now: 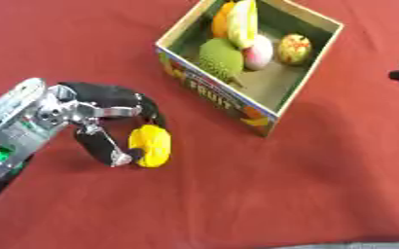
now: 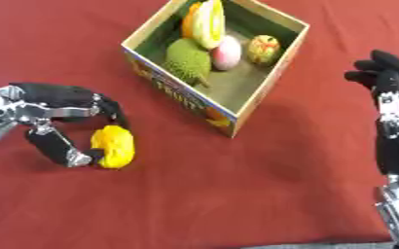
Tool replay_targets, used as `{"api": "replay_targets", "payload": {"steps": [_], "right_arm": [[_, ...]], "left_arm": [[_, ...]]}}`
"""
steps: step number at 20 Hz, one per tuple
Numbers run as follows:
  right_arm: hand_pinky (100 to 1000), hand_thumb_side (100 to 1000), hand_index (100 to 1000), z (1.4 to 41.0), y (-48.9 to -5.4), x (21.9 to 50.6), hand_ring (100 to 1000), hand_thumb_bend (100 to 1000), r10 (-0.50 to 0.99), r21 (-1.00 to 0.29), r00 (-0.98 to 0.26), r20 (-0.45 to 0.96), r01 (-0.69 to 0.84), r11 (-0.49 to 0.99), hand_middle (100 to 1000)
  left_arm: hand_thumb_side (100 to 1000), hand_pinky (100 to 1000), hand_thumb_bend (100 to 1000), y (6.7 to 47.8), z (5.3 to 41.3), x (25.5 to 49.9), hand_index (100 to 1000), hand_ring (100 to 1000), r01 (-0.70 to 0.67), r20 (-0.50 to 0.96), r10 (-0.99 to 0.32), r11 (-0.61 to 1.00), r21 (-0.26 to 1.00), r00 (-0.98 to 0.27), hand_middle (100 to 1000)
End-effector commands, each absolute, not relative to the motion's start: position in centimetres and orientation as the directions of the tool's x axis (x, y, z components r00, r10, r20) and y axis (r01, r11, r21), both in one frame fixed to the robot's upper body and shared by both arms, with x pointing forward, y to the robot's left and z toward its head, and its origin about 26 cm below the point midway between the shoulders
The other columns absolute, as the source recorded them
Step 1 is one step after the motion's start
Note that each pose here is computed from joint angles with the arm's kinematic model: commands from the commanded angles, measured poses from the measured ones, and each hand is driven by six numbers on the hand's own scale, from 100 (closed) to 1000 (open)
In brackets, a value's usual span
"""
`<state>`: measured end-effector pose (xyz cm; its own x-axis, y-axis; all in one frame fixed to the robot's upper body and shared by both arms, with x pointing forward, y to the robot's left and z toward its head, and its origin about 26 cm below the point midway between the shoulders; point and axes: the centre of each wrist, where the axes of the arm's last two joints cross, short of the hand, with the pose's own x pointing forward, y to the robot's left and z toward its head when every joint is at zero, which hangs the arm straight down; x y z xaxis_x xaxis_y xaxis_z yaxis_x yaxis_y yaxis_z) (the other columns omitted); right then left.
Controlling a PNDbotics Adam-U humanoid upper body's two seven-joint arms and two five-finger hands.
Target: Pick up objects on the table and place them in the box.
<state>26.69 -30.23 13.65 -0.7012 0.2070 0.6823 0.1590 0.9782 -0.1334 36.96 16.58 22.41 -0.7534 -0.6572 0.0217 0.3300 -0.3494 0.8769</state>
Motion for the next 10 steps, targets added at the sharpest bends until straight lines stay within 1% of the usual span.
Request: {"api": "replay_targets", "payload": {"steps": [1, 3, 5, 7, 10], "right_arm": [[841, 711, 815, 14.2, -30.1, 26.6, 693, 100, 0.211, -0.139, -0.717, 0.665, 0.158, 0.977, 686], [841, 709, 814, 14.2, -30.1, 26.6, 694, 100, 0.211, -0.137, -0.717, 0.664, 0.16, 0.978, 686], [842, 709, 814, 14.1, -30.2, 26.6, 694, 100, 0.212, -0.136, -0.717, 0.664, 0.163, 0.977, 686], [842, 708, 814, 14.1, -30.3, 26.5, 695, 100, 0.216, -0.138, -0.715, 0.665, 0.167, 0.976, 687], [842, 704, 814, 14.1, -30.5, 26.4, 696, 100, 0.225, -0.145, -0.713, 0.664, 0.172, 0.974, 687]], "left_arm": [[100, 831, 100, 16.9, 22.0, 37.6, 793, 803, 0.301, -0.027, -0.657, -0.381, 0.874, -0.754, 755], [100, 821, 100, 16.8, 22.0, 37.6, 766, 792, 0.275, -0.045, -0.644, -0.388, 0.88, -0.764, 742], [100, 819, 100, 16.7, 22.7, 36.9, 761, 790, 0.224, -0.07, -0.62, -0.384, 0.896, -0.782, 740], [100, 816, 100, 16.6, 24.4, 35.6, 760, 788, 0.153, -0.101, -0.582, -0.371, 0.916, -0.807, 741], [100, 813, 100, 16.8, 27.9, 33.2, 759, 785, 0.054, -0.144, -0.54, -0.335, 0.941, -0.83, 740]]}}
